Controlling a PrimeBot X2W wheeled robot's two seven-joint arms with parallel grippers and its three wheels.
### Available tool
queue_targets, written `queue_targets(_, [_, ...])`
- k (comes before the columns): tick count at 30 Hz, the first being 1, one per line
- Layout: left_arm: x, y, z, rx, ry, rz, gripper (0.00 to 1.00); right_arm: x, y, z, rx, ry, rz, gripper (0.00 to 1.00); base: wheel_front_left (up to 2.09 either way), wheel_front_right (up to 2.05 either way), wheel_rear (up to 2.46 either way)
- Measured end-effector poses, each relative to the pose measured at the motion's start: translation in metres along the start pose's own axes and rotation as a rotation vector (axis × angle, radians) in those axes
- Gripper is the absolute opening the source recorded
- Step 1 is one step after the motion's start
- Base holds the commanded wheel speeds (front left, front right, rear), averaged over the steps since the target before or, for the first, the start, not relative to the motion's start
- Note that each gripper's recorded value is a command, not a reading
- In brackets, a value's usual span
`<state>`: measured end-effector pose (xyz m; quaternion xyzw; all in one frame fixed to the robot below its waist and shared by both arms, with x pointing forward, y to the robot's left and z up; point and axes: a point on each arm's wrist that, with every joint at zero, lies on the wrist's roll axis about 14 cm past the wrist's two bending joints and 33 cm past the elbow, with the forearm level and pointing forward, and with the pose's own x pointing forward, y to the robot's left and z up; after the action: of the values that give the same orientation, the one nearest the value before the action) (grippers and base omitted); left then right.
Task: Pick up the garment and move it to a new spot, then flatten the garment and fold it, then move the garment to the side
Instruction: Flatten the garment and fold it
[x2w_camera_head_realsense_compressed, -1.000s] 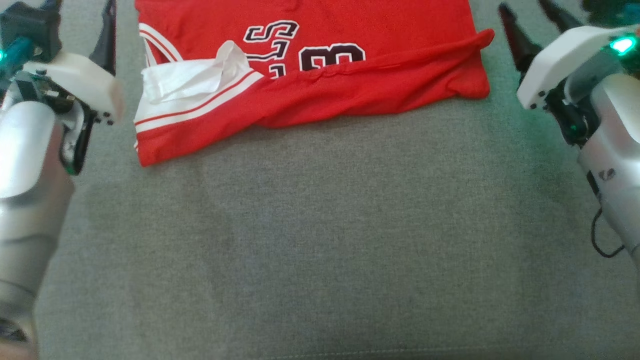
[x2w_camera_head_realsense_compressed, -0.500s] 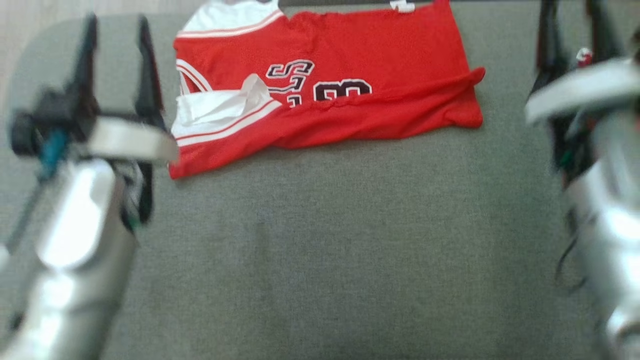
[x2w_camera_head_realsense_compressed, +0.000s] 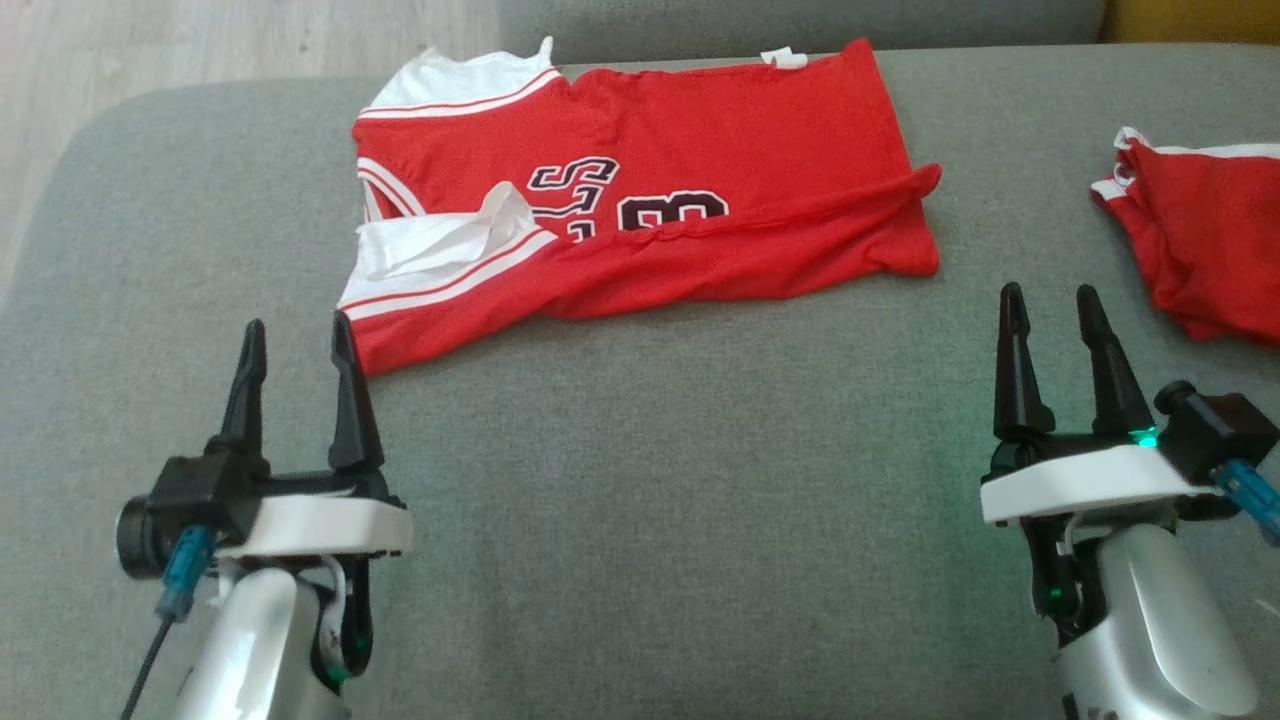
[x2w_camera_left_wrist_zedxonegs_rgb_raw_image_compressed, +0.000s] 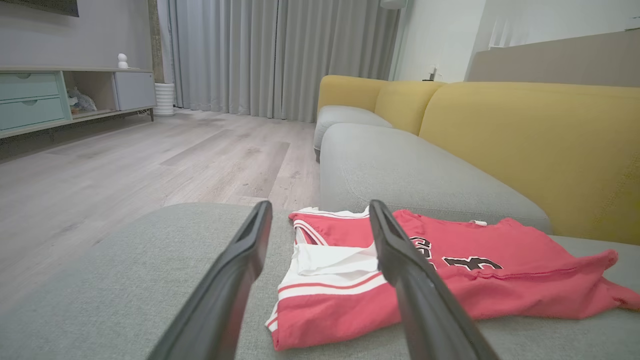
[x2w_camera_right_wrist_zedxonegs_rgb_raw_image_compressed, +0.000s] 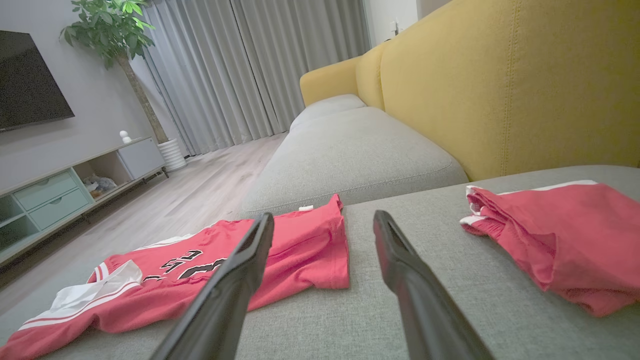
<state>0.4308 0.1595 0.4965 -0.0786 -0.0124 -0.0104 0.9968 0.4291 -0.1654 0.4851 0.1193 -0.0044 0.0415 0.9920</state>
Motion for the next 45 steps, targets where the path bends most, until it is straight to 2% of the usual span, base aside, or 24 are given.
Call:
queue_targets(7, [0.014,0.004,-0.035,0.031,0.100,-0.020,1.00,0.003,-0.001,-0.001,0.006,-0.005,0.000,1.00,0.00,0.00,0.00])
queue_targets(15, [0.043,0.018,-0.094,0.067,0.346,0.018,1.00,0.010,-0.006,-0.022,0.022,0.041,-0.010,1.00,0.00,0.00,0.00])
queue_targets(21, [0.038,0.029,-0.138,0.097,0.529,0.038,1.00,0.013,-0.012,-0.030,0.024,0.059,-0.024,1.00,0.00,0.00,0.00])
queue_targets(30, [0.053,0.031,-0.146,0.114,0.563,0.038,1.00,0.011,-0.019,-0.029,0.038,0.057,-0.043,1.00,0.00,0.00,0.00])
queue_targets(31, [0.054,0.030,-0.147,0.115,0.571,0.030,0.33,0.011,-0.019,-0.029,0.037,0.055,-0.045,1.00,0.00,0.00,0.00])
queue_targets(32, [0.056,0.029,-0.147,0.114,0.576,0.022,0.00,0.011,-0.020,-0.028,0.036,0.054,-0.046,1.00,0.00,0.00,0.00])
queue_targets(36, [0.062,0.026,-0.140,0.101,0.537,0.013,0.00,0.011,-0.023,-0.030,0.029,0.060,-0.056,1.00,0.00,0.00,0.00])
queue_targets(39, [0.068,0.027,-0.122,0.096,0.428,0.016,0.00,0.014,-0.020,-0.045,-0.006,0.112,-0.041,1.00,0.00,0.00,0.00])
queue_targets(45, [0.087,0.012,-0.071,0.098,0.220,-0.052,0.00,0.053,-0.015,-0.056,-0.050,0.229,-0.013,1.00,0.00,0.00,0.00])
